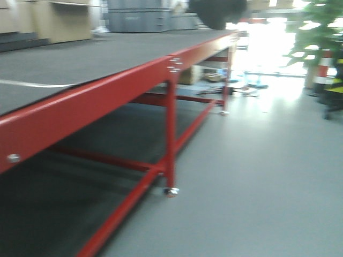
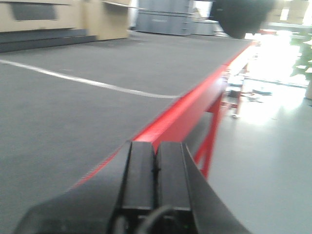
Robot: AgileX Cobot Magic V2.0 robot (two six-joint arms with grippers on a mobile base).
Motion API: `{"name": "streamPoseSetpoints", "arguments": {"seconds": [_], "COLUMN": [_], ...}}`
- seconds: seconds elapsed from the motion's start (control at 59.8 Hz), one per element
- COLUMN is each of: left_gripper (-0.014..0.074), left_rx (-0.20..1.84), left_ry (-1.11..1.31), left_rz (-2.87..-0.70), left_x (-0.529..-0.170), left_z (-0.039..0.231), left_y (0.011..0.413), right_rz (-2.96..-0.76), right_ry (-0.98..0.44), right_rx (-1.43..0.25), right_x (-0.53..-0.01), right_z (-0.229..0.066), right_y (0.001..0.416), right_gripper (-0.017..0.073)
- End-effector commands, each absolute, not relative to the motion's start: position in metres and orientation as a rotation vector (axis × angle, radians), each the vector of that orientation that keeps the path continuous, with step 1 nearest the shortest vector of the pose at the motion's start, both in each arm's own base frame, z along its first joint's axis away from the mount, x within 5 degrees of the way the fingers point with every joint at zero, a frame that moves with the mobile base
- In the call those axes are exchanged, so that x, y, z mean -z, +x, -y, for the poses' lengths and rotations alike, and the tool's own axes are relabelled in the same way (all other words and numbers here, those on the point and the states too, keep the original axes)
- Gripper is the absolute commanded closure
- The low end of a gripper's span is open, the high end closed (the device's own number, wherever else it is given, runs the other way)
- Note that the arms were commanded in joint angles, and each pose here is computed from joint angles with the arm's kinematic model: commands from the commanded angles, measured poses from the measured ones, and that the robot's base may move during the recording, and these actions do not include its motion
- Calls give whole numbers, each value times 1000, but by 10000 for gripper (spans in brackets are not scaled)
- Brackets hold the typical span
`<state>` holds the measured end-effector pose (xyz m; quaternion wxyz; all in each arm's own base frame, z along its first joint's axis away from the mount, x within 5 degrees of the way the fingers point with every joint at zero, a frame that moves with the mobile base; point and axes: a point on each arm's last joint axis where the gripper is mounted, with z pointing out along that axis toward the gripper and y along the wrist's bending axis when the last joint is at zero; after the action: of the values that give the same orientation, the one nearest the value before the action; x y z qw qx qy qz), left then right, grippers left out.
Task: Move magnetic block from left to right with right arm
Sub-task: 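Drive the base away from the table carrying the red cube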
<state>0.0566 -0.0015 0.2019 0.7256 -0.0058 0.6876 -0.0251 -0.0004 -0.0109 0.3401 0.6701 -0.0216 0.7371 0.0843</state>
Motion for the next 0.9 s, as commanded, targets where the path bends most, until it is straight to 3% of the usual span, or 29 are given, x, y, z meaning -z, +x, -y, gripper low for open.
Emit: {"name": "streamPoseSetpoints", "arguments": {"seconds": [0.0, 0.886], "left_gripper": [710, 710], "left_rx": [59, 59], "left_ry": [-16, -16], "left_rz": [-1421, -1421], "left_x": [-208, -208], "left_z": [1, 1], "left_y": [55, 55], "right_rz": [-1569, -1569], "right_ry": [-58, -58], "right_rx": [-188, -188], "right_x": [-355, -355], "right_z": [10, 10], "right_y": [-1, -1], "right_gripper": [459, 459]}}
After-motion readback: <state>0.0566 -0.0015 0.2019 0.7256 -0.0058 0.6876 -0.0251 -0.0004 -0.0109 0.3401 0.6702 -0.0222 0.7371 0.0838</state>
